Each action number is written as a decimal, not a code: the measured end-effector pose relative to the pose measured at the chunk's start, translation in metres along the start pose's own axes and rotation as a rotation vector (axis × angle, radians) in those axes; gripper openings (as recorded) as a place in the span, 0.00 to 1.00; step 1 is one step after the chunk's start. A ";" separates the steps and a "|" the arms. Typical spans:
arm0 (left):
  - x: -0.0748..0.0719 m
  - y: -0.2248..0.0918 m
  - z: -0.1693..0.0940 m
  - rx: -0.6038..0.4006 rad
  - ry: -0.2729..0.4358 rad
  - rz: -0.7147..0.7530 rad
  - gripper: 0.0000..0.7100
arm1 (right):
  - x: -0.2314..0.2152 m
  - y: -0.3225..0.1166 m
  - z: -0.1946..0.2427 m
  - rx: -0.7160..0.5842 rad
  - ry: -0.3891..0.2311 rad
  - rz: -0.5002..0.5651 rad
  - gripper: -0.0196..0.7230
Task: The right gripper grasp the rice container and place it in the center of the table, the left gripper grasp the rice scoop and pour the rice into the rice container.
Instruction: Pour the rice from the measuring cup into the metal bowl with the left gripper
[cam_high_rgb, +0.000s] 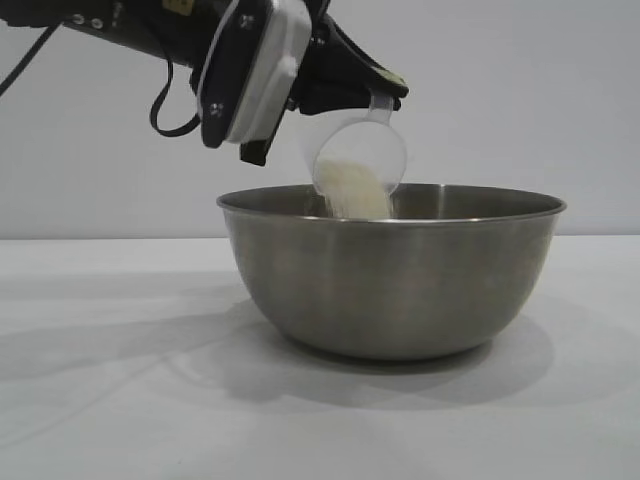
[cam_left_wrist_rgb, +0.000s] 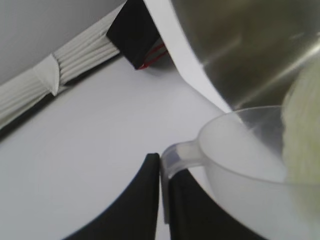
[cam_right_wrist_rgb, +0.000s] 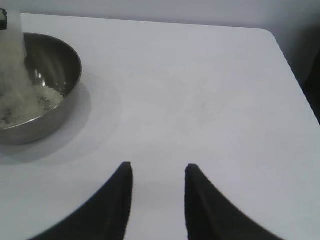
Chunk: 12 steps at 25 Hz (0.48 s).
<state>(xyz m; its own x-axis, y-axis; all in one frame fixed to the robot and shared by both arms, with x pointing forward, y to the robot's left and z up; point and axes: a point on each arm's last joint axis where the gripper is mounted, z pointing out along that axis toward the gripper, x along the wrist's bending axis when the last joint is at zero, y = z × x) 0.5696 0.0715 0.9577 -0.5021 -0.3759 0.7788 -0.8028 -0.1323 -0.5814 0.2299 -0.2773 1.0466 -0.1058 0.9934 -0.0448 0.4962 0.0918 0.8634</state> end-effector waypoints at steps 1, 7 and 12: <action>0.000 -0.001 0.000 0.001 0.001 0.002 0.00 | 0.000 0.000 0.000 0.000 0.000 0.000 0.35; 0.001 -0.001 0.000 0.011 0.002 -0.041 0.00 | 0.000 0.000 0.000 0.000 0.000 0.000 0.35; 0.008 -0.015 -0.002 0.128 0.131 -0.608 0.00 | 0.000 0.000 0.000 0.000 0.000 0.000 0.35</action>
<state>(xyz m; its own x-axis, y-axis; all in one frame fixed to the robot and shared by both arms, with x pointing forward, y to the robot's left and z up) 0.5769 0.0718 0.9729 -0.0103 -0.0852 0.9963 -0.9159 -0.3989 -0.0436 0.2299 -0.2773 1.0466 -0.1058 0.9934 -0.0448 0.4962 0.0918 0.8634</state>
